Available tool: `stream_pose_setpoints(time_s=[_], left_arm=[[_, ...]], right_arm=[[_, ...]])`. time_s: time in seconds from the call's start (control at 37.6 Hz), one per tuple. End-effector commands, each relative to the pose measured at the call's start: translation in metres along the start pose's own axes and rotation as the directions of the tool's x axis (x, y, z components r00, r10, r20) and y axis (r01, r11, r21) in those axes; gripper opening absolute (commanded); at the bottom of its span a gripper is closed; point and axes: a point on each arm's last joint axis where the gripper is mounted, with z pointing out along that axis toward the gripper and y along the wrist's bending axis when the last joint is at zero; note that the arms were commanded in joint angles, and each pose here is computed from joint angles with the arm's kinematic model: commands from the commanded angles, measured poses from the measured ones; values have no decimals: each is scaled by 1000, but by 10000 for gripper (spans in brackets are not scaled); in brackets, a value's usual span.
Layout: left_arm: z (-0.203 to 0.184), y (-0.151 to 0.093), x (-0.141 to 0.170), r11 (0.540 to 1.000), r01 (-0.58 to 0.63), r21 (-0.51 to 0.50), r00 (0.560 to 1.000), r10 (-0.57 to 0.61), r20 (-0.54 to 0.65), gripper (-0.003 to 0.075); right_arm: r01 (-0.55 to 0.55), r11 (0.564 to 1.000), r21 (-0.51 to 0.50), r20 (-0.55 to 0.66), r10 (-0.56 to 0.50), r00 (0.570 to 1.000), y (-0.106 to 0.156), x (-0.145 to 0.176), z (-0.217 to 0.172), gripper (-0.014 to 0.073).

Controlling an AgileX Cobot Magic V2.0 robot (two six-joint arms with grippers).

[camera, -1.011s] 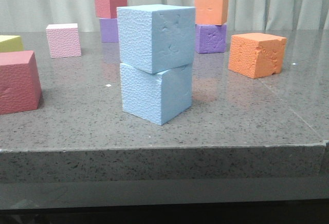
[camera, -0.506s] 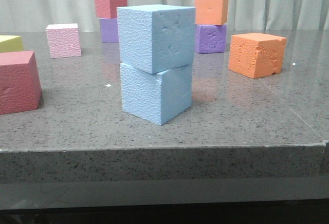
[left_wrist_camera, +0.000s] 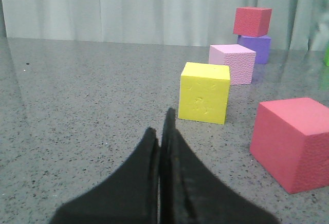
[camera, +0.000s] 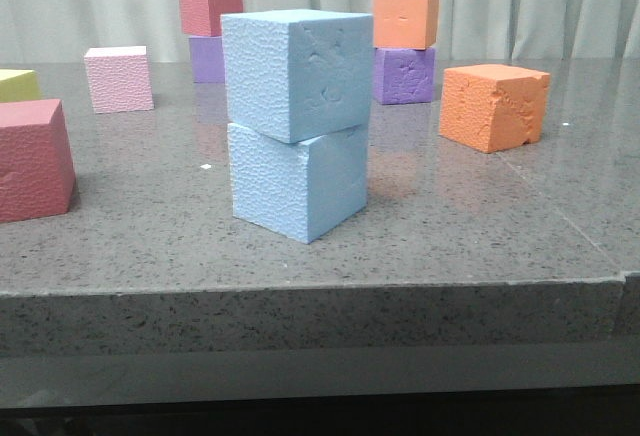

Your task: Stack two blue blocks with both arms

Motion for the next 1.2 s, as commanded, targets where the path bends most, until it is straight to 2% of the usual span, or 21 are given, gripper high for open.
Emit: stream_pose_setpoints(time_s=[0.0,0.11,0.4,0.67,1.17], left_arm=[[-2,0,-8,1000,13,4,995,-14,97,-20],[-2,0,-8,1000,13,4,995,-14,97,-20],[-2,0,-8,1000,13,4,995,-14,97,-20],[-2,0,-8,1000,13,4,995,-14,97,-20],[-2,0,-8,1000,13,4,995,-14,97,-20]], right_arm=[[-2,996,87,110,-7,994,-4,3,-5,-68],[-7,995,99,103,-4,995,-4,23,-4,-68],[-14,996,89,-17,15,1000,-2,58,6,-68],[-16,998,65,-132,24,991,0,68,5,-68],[-16,998,64,-134,24,991,0,68,5,-68]])
